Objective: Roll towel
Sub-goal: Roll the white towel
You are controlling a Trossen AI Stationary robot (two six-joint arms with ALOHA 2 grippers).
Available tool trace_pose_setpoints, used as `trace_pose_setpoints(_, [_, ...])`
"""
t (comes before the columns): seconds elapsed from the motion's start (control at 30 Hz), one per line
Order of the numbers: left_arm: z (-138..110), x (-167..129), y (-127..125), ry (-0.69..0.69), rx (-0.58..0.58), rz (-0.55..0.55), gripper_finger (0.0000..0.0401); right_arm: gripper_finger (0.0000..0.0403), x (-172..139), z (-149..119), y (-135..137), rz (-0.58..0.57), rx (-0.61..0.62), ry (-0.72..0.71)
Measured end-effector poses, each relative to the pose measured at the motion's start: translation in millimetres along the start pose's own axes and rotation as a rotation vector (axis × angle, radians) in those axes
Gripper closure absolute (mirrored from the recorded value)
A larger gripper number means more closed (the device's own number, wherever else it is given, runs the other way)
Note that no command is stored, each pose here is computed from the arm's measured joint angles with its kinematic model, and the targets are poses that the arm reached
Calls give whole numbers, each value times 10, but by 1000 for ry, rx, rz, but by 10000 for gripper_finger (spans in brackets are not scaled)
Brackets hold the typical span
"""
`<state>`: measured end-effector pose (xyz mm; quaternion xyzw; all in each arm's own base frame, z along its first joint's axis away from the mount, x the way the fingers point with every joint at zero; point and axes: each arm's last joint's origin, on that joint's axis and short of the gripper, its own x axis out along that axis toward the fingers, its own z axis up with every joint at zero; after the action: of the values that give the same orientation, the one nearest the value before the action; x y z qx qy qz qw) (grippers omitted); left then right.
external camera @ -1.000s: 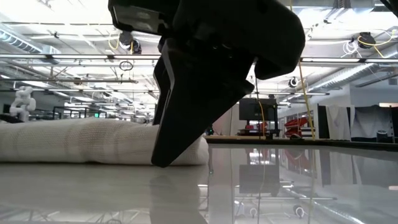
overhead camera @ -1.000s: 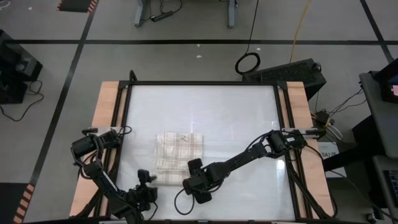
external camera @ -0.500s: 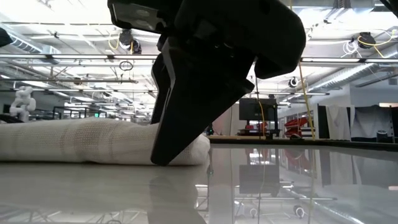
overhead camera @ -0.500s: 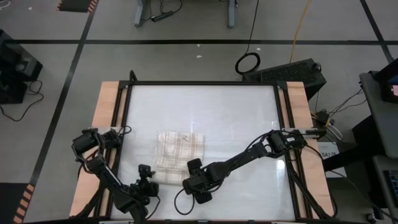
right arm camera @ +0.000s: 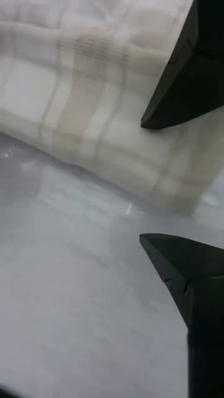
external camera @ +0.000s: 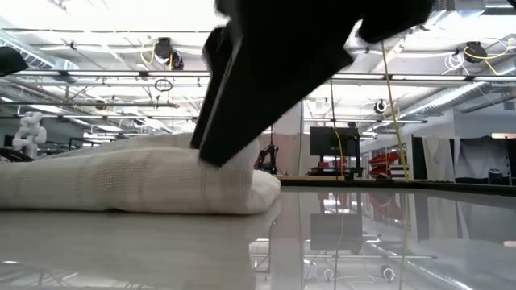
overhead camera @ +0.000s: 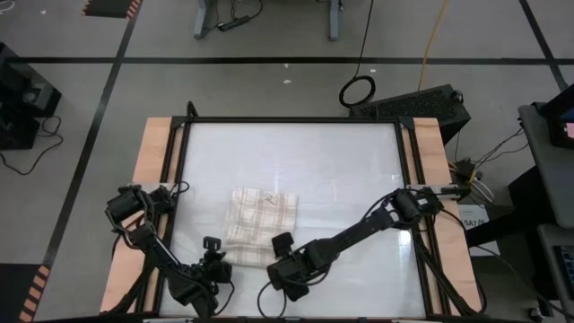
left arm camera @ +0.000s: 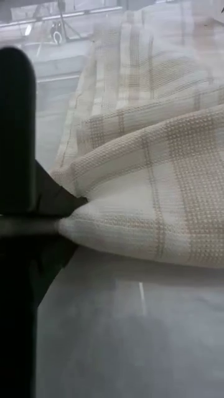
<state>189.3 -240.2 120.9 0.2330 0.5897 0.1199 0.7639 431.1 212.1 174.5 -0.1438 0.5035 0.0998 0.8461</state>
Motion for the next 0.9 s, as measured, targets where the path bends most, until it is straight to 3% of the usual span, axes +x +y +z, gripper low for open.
trace_pose_setpoints(0.2, [15, -92, 83, -12, -26, -34, 377, 124, -289, -60, 79, -144, -43, 55])
trace_pose_setpoints(0.37, [82, -208, 184, -35, -84, -118, 374, 124, -394, -48, 271, -150, -35, 7])
trace_pose_setpoints(0.53, [138, -253, 263, -11, -96, -198, 373, 124, -277, -175, 588, -163, -50, -49])
trace_pose_setpoints(0.73, [215, -270, 372, 17, -92, -278, 373, 124, -150, -370, 817, -327, -111, -124])
trace_pose_setpoints(0.9, [246, -365, 507, -6, -117, -318, 373, 124, -63, -491, 896, -397, -151, -160])
